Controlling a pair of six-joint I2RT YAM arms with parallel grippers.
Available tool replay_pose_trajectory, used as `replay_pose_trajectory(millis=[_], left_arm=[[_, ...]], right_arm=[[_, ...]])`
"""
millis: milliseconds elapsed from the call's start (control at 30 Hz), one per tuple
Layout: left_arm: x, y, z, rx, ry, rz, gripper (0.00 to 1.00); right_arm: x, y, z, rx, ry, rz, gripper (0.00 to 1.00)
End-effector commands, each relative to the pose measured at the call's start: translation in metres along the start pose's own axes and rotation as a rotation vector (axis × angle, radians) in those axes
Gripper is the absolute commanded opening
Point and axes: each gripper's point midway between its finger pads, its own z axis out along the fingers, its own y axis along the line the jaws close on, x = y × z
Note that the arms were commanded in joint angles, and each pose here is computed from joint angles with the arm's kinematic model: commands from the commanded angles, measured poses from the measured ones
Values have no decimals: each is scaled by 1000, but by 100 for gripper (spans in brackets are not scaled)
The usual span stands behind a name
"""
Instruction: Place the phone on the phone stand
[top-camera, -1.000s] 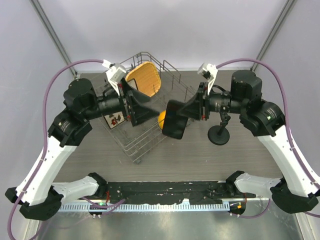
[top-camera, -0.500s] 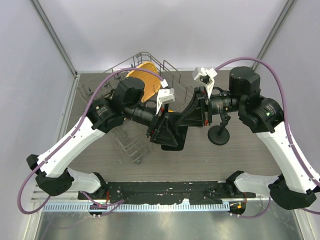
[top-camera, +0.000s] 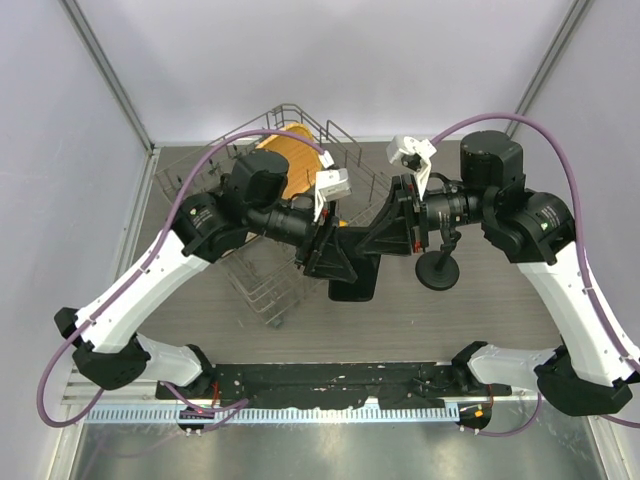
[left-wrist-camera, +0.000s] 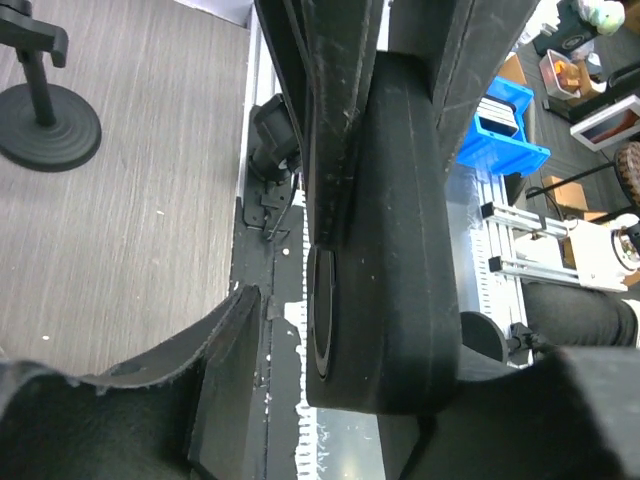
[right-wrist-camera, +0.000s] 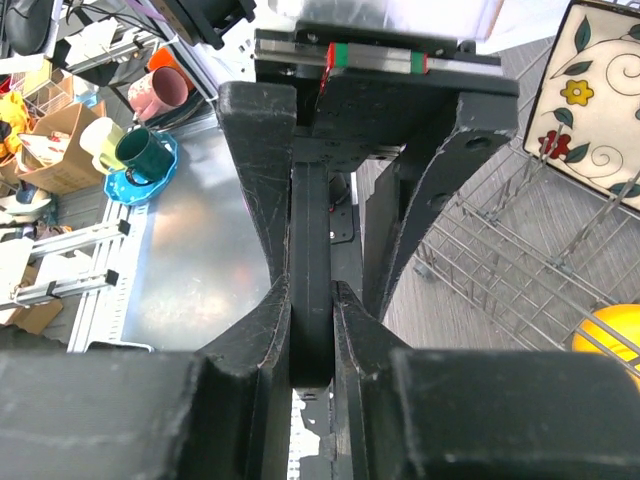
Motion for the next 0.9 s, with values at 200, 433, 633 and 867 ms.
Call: replay_pose_trajectory(millis=[200, 433, 633, 867], left_arm=[[-40, -11, -14, -39, -141, 63, 31], [-58, 3, -26, -184, -244, 63, 0], [-68, -10, -59, -264, -411, 109, 0], [-82, -28, -60, -176, -483, 109, 0]], right_arm=[[-14, 16, -3, -48, -60, -48, 0], [-13, 2, 0, 15, -71, -14, 20], [-3, 11, -6, 29, -157, 30, 69], [18, 13, 9, -76, -256, 132, 70]])
